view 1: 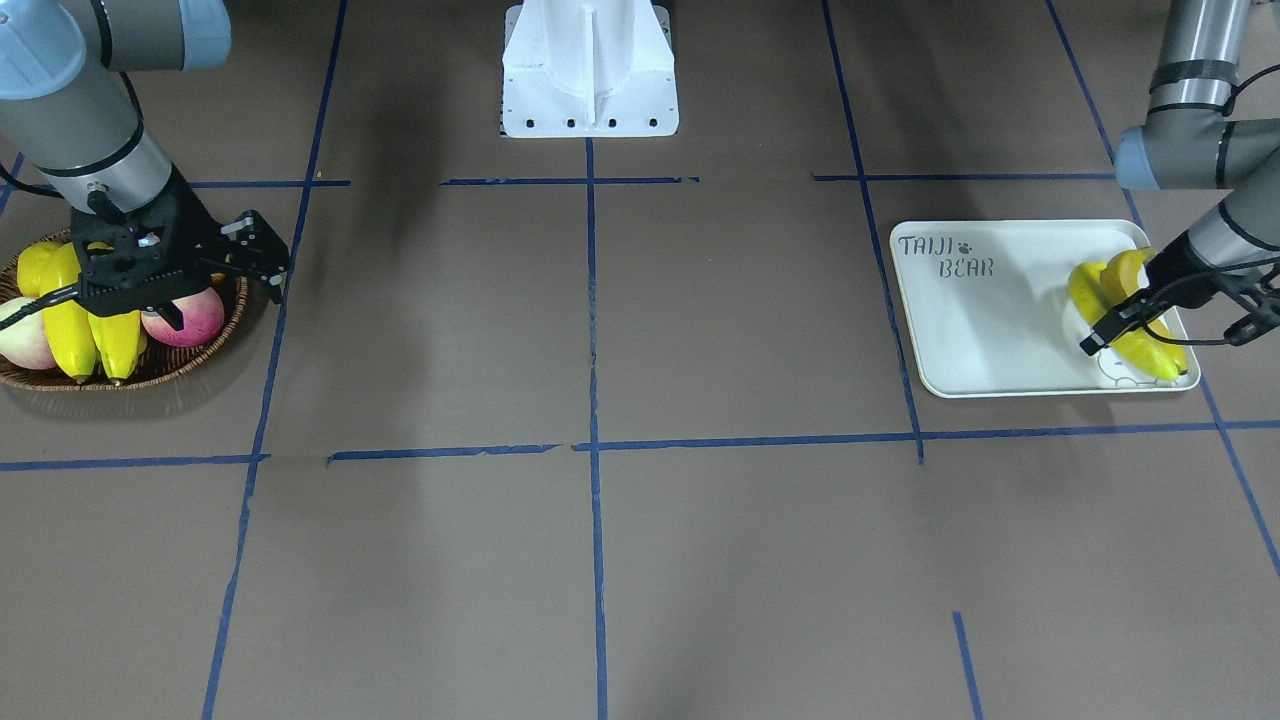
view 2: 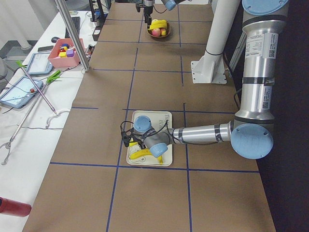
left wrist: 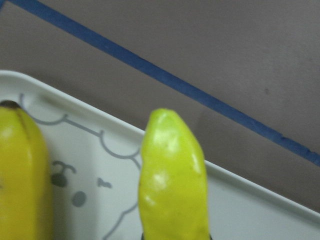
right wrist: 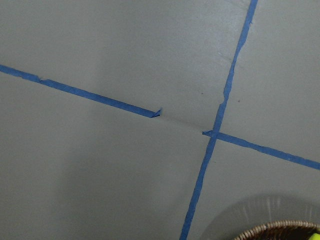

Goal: Transfer all bananas from basket to plate

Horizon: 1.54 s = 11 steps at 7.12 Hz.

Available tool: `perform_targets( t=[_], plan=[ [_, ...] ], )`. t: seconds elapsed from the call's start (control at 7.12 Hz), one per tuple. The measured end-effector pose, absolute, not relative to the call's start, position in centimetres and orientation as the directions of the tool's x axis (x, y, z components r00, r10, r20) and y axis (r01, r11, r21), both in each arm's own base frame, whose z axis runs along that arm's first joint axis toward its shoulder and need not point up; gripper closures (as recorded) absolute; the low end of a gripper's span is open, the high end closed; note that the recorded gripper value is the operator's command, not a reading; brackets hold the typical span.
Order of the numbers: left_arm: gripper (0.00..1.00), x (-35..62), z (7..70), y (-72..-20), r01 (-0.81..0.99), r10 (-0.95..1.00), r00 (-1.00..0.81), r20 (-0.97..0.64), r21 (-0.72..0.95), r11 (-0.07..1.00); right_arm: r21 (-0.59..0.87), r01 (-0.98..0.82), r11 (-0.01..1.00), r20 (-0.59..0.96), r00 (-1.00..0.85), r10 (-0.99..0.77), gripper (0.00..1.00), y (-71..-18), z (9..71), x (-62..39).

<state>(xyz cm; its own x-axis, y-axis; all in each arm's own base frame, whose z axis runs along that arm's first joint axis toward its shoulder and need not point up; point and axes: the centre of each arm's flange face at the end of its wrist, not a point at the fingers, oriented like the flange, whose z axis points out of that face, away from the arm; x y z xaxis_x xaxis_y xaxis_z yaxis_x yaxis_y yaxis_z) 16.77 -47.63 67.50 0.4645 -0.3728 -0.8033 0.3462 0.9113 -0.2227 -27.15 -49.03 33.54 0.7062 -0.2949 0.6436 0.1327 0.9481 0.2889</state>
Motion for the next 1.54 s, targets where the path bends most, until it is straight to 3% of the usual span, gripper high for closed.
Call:
perform_targets(
  t=[0.28,0.84,0.98,1.26,1.54],
  plan=[
    [0.00,13.6,67.5,-48.2,0.329,-0.345,0.444,-0.827,-0.208,0.921,0.286,0.133,0.949,0.640,0.710,-0.293,0.00,-48.5,34.2,-26.4],
    [0.00,10.2,61.5,-52.2,0.295,-0.279,0.330,-0.902,-0.182,0.938,0.286,0.165,0.944,0.609,0.729,-0.312,0.06,-43.4,39.0,-22.1],
    [0.00,10.2,60.7,-52.6,0.298,-0.264,0.327,-0.907,-0.167,0.940,0.312,0.168,0.935,0.606,0.723,-0.332,0.13,-41.8,41.8,-20.8],
    [0.00,10.2,60.0,-52.8,0.301,-0.252,0.324,-0.912,-0.153,0.941,0.357,0.149,0.922,0.617,0.704,-0.353,0.40,-38.5,48.3,-17.7],
    [0.00,10.2,59.8,-52.8,0.301,-0.248,0.322,-0.914,-0.149,0.942,0.339,0.136,0.931,0.621,0.710,-0.330,0.40,-37.1,51.8,-15.8]
  ],
)
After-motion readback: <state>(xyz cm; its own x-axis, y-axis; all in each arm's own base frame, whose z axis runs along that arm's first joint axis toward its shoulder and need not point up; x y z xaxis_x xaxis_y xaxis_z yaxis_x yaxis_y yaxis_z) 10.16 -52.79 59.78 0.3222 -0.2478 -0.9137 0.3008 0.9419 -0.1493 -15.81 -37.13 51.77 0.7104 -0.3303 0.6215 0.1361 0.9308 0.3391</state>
